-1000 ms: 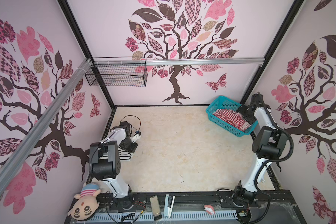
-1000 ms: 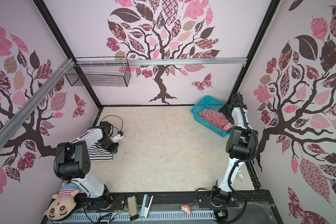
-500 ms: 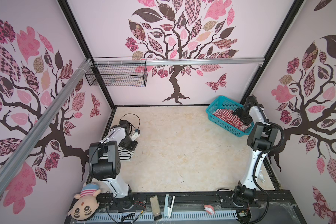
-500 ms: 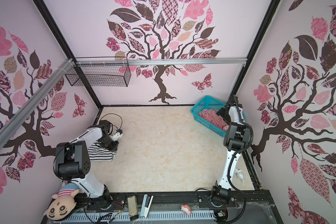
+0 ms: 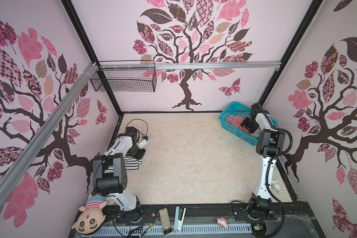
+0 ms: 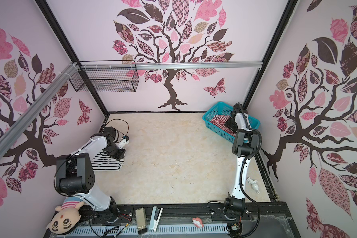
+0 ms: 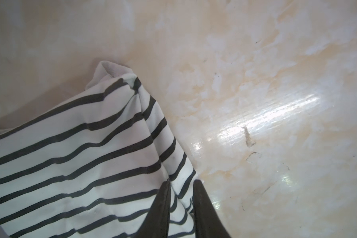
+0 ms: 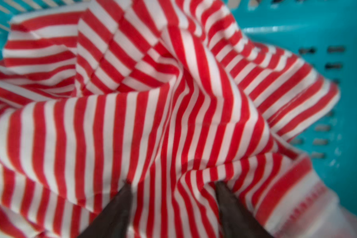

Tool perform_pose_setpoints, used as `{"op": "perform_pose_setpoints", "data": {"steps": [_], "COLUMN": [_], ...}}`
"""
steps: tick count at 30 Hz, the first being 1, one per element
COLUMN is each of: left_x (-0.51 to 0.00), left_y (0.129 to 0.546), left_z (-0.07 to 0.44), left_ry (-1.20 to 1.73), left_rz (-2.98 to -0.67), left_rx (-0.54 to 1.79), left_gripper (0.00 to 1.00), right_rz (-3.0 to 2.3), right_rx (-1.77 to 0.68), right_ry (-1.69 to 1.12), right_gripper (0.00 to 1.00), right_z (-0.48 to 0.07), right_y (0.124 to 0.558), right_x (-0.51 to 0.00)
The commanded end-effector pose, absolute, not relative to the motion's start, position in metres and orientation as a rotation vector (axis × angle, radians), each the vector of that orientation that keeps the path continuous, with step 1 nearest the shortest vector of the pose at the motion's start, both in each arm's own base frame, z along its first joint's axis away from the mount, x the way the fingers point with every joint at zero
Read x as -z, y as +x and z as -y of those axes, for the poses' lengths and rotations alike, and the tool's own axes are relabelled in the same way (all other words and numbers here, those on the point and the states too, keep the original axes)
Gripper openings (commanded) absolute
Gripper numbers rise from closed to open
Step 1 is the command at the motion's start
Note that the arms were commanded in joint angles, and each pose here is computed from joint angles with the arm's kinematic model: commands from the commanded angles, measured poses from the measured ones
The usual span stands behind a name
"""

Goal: Fold and stack the tank tops
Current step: 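Grasp the red-striped garment in the basket with the right gripper and lift it out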

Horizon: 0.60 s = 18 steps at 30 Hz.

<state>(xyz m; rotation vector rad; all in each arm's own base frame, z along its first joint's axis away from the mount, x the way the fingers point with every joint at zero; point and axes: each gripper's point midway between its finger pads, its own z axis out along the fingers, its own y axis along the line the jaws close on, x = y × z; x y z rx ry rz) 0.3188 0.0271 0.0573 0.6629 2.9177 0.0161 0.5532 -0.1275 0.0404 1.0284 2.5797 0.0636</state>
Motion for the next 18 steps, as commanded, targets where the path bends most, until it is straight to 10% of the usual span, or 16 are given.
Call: {"op": "perform_pose_setpoints", "data": {"steps": [1, 6, 18], "left_x": [-0.048, -0.050, -0.066], "left_y": [0.314, 0.313, 0.310], "left_z": [-0.035, -0.031, -0.019], "left_ry": [0.655, 0.645, 0.606], "left_rz": [-2.937, -2.930, -2.896], "left_rx": [-0.072, -0.041, 0.052], "left_gripper": [0.24, 0.24, 0.24], "right_rz": [-2.518, -2.361, -1.992], "right_rx": [-0.096, -0.201, -0.559], "right_ry": [0.990, 0.939, 0.717], "right_gripper": [0.37, 0.01, 0.00], "right_z": [0.120, 0.112, 0.065], "right_y": [0.555, 0.560, 0.540], "right_x": [-0.085, -0.160, -0.364]}}
